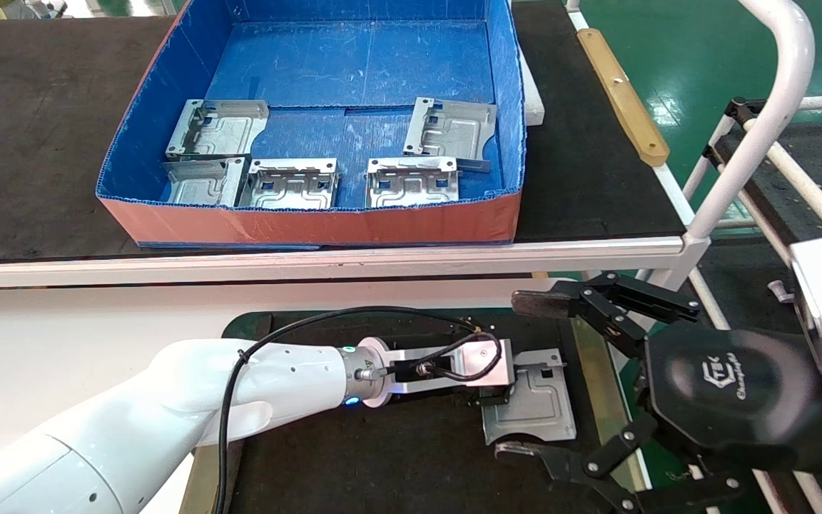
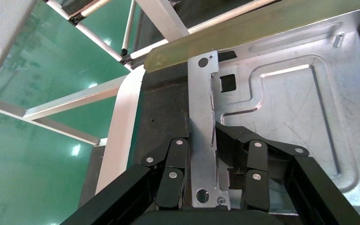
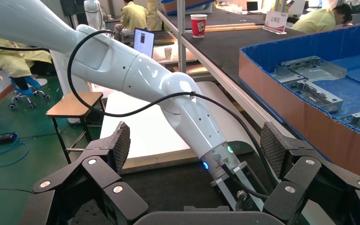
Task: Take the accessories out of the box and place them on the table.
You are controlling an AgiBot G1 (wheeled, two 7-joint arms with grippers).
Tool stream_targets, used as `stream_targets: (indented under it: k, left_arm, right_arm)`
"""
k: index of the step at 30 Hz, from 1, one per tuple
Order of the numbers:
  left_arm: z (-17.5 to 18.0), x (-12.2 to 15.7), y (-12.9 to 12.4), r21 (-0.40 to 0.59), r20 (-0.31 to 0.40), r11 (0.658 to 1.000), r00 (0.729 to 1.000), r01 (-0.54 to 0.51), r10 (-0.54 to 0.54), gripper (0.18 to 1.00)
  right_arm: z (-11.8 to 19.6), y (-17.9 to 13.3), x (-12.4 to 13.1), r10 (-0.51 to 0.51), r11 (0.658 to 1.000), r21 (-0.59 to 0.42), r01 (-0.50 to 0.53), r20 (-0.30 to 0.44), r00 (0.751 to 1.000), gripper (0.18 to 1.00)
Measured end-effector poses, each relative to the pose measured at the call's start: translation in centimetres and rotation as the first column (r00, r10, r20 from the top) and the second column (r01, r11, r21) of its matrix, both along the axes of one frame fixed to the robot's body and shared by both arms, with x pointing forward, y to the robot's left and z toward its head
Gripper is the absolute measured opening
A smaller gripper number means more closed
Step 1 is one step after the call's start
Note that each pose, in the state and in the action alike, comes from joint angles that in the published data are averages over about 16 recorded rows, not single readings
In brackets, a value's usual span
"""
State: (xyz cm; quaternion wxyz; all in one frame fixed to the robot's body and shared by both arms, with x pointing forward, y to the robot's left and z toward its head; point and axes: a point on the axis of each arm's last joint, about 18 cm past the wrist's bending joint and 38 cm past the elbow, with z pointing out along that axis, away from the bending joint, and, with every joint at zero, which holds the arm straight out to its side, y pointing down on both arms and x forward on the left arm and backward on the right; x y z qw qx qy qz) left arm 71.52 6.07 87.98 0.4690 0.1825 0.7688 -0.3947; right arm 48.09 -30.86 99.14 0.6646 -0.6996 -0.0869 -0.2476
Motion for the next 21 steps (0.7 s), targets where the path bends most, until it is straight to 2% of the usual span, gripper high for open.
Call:
stream_targets:
  k: [12,21]
  left_arm:
    - [0.07,0.02,0.14,0.001,0.002,1.000,1.000,0.002,-0.002,0.294]
    - [0.13,-0.13,0.43,-0.013,-0.009,1.000,1.000,0.006,-0.006,0.464]
  right_arm:
    - [0.00,0.00,0.00,0.000,1.000,0.000,0.000,0.000,1.000,1.001]
    - [0.00,0.00,0.00,0.000,1.000,0.000,0.000,0.000,1.000,1.001]
